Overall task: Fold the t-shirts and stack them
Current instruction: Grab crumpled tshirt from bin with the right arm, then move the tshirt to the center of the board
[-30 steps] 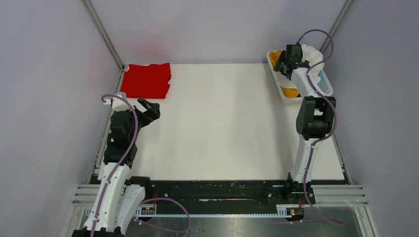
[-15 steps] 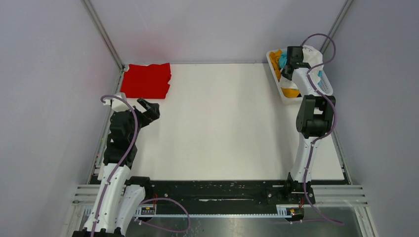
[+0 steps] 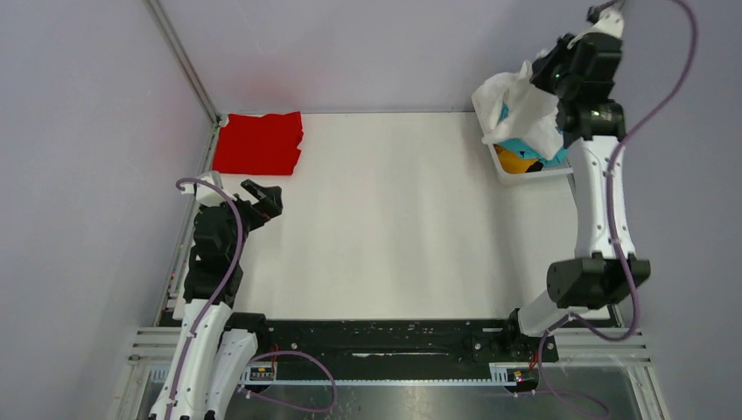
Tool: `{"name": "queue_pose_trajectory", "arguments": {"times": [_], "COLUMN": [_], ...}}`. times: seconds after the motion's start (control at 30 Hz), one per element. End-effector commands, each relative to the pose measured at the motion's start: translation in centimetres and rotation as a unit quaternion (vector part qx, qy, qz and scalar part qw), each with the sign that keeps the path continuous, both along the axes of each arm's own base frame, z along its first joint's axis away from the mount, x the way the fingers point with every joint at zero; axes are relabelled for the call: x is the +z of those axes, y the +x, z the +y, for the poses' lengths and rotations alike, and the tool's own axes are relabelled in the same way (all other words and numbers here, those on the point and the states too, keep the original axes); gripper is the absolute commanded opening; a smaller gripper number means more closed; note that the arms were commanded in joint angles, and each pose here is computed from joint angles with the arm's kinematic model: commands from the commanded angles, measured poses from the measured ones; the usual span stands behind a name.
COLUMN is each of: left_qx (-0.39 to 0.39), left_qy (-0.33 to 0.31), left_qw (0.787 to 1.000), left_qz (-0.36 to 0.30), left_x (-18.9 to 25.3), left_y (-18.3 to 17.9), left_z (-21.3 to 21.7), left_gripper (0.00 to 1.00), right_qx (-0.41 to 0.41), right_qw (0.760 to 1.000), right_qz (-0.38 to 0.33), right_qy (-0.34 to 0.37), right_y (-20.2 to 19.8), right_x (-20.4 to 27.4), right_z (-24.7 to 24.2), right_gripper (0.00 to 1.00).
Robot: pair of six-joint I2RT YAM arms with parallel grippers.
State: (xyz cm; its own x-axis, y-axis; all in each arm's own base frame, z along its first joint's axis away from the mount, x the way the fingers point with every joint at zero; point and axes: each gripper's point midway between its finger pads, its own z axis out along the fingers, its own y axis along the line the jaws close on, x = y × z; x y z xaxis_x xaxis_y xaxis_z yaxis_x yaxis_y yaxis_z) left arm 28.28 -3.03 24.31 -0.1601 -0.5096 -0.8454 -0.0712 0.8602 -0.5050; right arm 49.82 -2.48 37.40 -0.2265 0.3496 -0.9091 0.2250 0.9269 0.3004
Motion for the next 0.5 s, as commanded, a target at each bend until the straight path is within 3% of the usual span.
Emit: {"name": "queue_pose_trajectory", "arguments": {"times": [0.0, 0.13, 0.3, 0.4, 0.47], "left_qx": [-0.004, 0.001, 0.001, 0.011, 0.014], "left_qy": [-0.011, -0.012, -0.01, -0.01, -0.012], "left_qw": [0.999, 0.999, 1.0, 1.0, 0.999], "left_qz": [-0.031, -0.034, -0.029, -0.025, -0.027], "left_x": [1.7, 1.9, 2.0, 2.0, 2.1], "left_y": [0.1, -0.2, -0.6, -0.9, -1.0], "left_z": [-0.2, -0.1, 0.0, 0.3, 0.4], "left_gripper": [0.99, 0.99, 0.99, 0.99, 0.99], "right_qx": [0.224, 0.386, 0.521, 0.578, 0.601], "right_qw": [0.96, 0.894, 0.818, 0.775, 0.76], "right_qz": [-0.161, -0.212, -0.237, -0.243, -0.233], "right_qy": [0.051, 0.075, 0.062, 0.077, 0.084], "right_y": [-8.2, -15.3, -22.6, -24.9, -25.2], "right_x": [15.0, 20.5, 23.6, 24.7, 24.4], "right_z": [9.0, 17.1, 24.7, 27.7, 29.0], "right_gripper": [0.0, 0.0, 0.0, 0.0, 0.0]}}
